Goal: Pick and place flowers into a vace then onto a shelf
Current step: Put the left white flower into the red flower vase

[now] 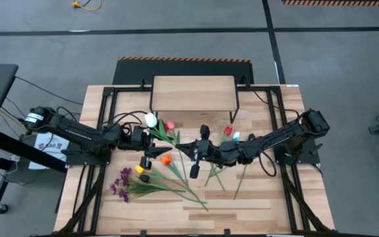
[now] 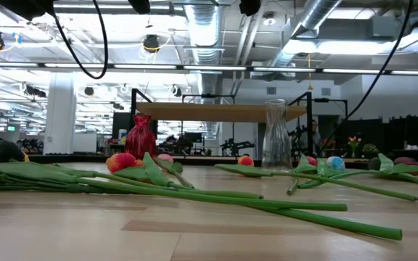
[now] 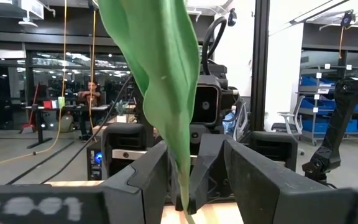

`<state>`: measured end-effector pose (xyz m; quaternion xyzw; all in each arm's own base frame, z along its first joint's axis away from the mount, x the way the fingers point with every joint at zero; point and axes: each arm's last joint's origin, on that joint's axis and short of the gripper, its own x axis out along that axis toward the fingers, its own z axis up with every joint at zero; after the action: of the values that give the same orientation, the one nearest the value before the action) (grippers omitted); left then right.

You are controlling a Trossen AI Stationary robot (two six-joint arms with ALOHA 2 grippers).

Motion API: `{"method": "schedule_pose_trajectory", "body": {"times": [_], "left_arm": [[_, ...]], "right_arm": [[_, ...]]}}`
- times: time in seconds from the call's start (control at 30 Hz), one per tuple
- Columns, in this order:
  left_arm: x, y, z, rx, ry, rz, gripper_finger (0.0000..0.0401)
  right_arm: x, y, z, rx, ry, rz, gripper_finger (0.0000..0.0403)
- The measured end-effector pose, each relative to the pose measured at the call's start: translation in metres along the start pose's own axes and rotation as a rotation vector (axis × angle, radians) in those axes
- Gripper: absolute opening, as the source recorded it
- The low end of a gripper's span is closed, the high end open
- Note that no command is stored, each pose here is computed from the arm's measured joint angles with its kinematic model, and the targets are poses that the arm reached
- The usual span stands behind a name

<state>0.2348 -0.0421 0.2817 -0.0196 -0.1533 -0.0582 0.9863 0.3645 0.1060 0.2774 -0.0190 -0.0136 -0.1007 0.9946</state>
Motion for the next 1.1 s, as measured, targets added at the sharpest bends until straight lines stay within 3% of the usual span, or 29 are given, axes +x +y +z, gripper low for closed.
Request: {"method": "schedule_pose_trajectory", "body": {"times": [0.3, 0.7, 0.97, 1.1], "left_arm": [[0.0, 0.0, 0.0, 0.0, 0.0, 0.0, 0.0136], [0.0, 0.001, 0.0, 0.0, -0.002, 0.029, 0.0009], [-0.006, 0.002, 0.006, 0.024, 0.032, 0.053, 0.0003], [-0.016, 0.004, 0.017, 0.05, 0.049, 0.103, 0.0002]], "right_arm": [[0.0, 0.0, 0.0, 0.0, 0.0, -0.001, 0.0], [0.0, 0.0, 0.0, 0.001, -0.001, -0.002, 0.0], [0.0, 0.0, 0.0, 0.003, -0.003, -0.001, 0.0002], [0.0, 0.0, -0.001, -0.001, 0.004, -0.003, 0.0022]]}}
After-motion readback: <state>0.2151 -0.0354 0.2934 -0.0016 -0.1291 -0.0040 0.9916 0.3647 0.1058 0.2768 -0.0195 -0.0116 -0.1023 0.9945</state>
